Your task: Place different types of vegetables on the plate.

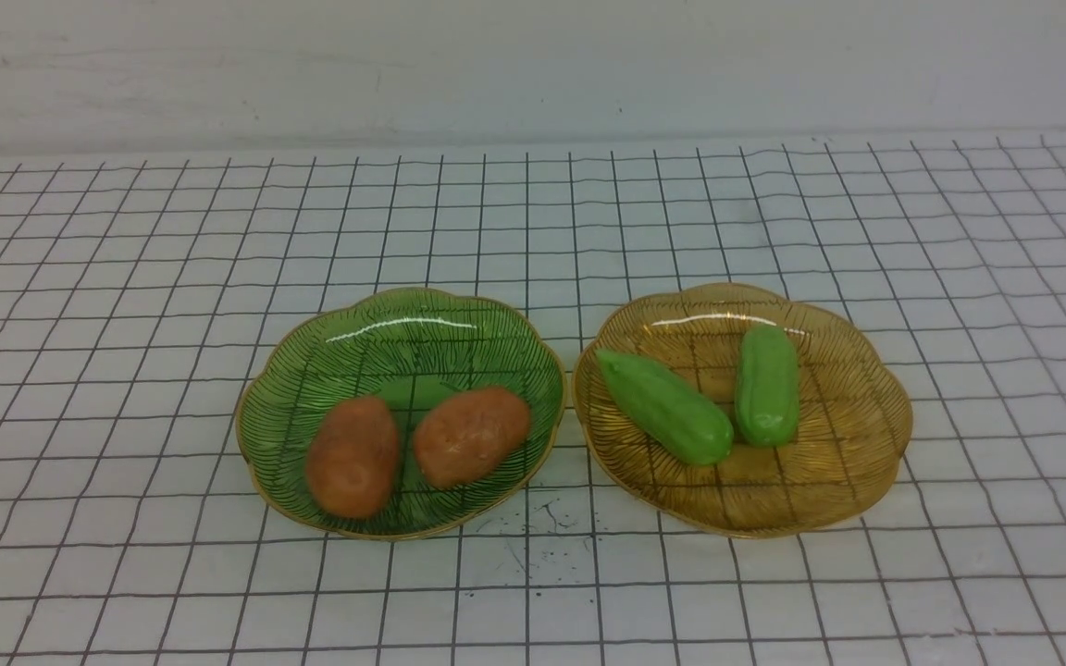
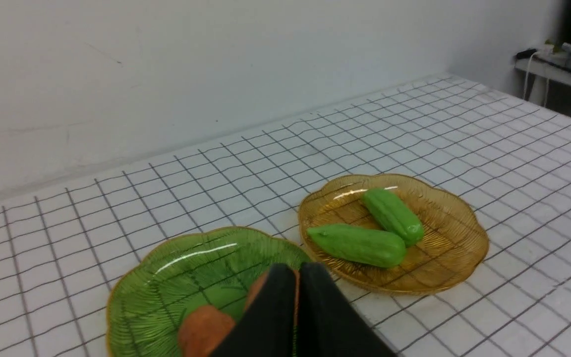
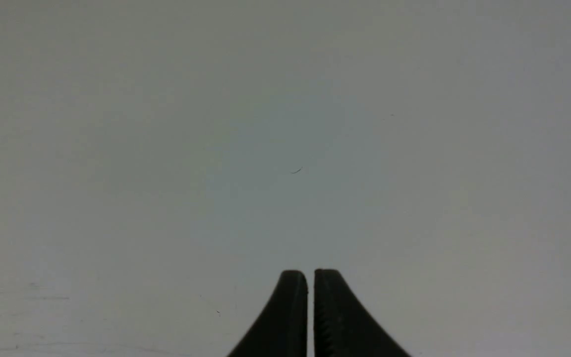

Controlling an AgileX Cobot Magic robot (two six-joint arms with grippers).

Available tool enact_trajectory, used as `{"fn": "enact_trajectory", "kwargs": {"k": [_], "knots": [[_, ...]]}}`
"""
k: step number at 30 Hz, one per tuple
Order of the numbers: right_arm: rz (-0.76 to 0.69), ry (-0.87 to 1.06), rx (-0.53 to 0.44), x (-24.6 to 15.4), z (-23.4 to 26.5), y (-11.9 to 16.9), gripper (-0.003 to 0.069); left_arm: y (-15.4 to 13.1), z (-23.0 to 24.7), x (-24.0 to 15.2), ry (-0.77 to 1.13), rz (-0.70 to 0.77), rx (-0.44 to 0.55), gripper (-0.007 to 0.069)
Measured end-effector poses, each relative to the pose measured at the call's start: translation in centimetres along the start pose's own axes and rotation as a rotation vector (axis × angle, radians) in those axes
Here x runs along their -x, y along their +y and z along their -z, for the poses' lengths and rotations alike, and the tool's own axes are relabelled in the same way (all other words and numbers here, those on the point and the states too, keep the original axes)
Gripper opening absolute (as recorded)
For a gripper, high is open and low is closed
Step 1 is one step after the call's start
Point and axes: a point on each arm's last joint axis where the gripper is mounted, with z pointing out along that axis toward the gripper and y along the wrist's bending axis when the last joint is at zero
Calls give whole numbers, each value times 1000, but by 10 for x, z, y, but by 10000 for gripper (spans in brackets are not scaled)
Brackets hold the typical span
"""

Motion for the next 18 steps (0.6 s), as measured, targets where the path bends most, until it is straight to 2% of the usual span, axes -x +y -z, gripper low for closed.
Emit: {"fn": "enact_trajectory", "kwargs": {"k": [4, 10, 16, 18], "knots": [[0, 0, 0, 0, 0, 0, 14, 1, -3, -11, -5, -27, 87, -8], [0, -1, 0, 0, 0, 0, 14, 11, -12, -60, -65, 11, 385, -8], [0, -1, 0, 0, 0, 0, 14, 15, -16, -98, -49, 93, 517, -8], [0, -1, 0, 0, 0, 0, 14, 15, -17, -107, -44, 101, 521, -8]]}}
